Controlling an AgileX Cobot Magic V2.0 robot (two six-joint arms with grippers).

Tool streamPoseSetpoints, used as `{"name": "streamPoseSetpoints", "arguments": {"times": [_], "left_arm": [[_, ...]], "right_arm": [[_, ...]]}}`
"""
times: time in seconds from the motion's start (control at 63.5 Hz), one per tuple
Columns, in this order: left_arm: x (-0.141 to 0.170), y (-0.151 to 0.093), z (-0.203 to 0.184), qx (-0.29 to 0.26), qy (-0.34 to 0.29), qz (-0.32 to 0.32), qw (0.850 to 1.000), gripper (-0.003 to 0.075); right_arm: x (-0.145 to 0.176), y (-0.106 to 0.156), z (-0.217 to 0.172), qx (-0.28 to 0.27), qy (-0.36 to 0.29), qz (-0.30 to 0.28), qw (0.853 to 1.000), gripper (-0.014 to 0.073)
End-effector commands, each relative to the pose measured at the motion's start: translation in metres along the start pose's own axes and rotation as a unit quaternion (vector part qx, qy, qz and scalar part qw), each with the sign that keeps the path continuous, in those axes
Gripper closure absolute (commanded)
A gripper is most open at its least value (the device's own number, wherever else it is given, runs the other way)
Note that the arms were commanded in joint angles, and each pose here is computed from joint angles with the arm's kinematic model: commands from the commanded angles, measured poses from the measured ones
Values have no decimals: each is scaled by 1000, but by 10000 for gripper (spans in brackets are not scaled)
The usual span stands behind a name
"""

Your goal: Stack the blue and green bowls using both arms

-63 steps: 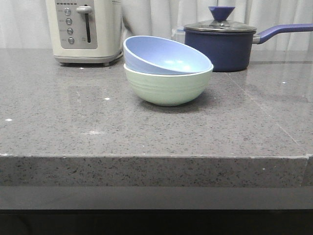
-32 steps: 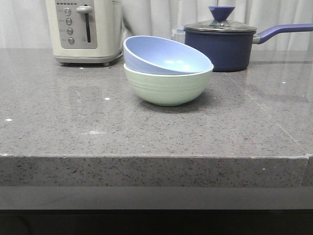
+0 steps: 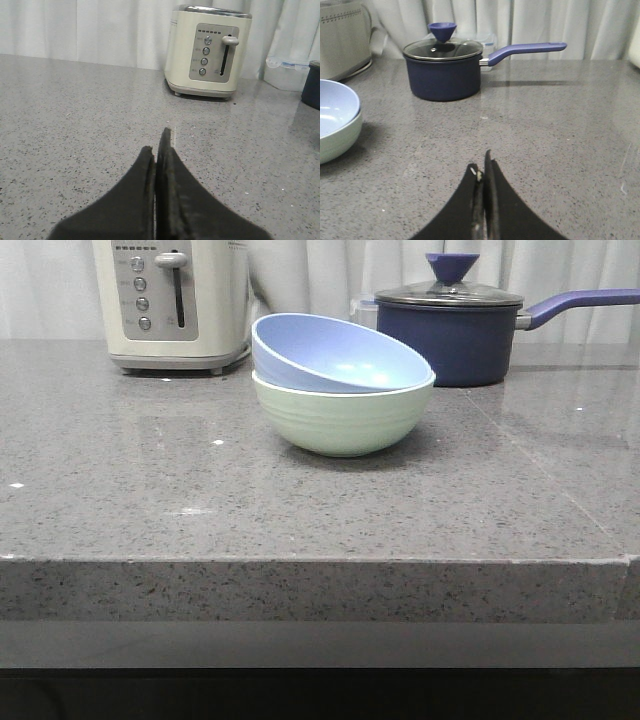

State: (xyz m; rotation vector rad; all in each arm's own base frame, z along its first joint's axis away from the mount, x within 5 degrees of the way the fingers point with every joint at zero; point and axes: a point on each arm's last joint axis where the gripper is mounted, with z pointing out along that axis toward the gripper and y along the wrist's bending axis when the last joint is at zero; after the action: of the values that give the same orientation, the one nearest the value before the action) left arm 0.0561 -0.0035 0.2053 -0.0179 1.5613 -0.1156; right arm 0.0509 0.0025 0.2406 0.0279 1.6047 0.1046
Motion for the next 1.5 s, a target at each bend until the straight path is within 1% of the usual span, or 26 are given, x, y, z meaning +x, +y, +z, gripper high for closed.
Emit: {"name": "streamPoseSetpoints", "arguments": {"times": [0.0, 0.079, 0.284, 0.504, 1.481], "left_arm": [[-6, -1, -2, 8, -45, -6, 999, 740], [-6, -1, -2, 8, -45, -6, 999, 740], [-6, -1, -1, 8, -44, -6, 999, 740], [-6, -1, -1, 8, -44, -6, 999, 740], [-6, -1, -1, 8, -44, -6, 999, 740]], "right_arm": [[-1, -1, -3, 4, -78, -14, 997, 651], [9, -2, -1, 9, -81, -14, 997, 651], [26, -4, 4, 8, -91, -15, 996, 651], [28, -4, 4, 11, -79, -14, 997, 651], [27, -6, 4, 27, -80, -15, 996, 651]]}}
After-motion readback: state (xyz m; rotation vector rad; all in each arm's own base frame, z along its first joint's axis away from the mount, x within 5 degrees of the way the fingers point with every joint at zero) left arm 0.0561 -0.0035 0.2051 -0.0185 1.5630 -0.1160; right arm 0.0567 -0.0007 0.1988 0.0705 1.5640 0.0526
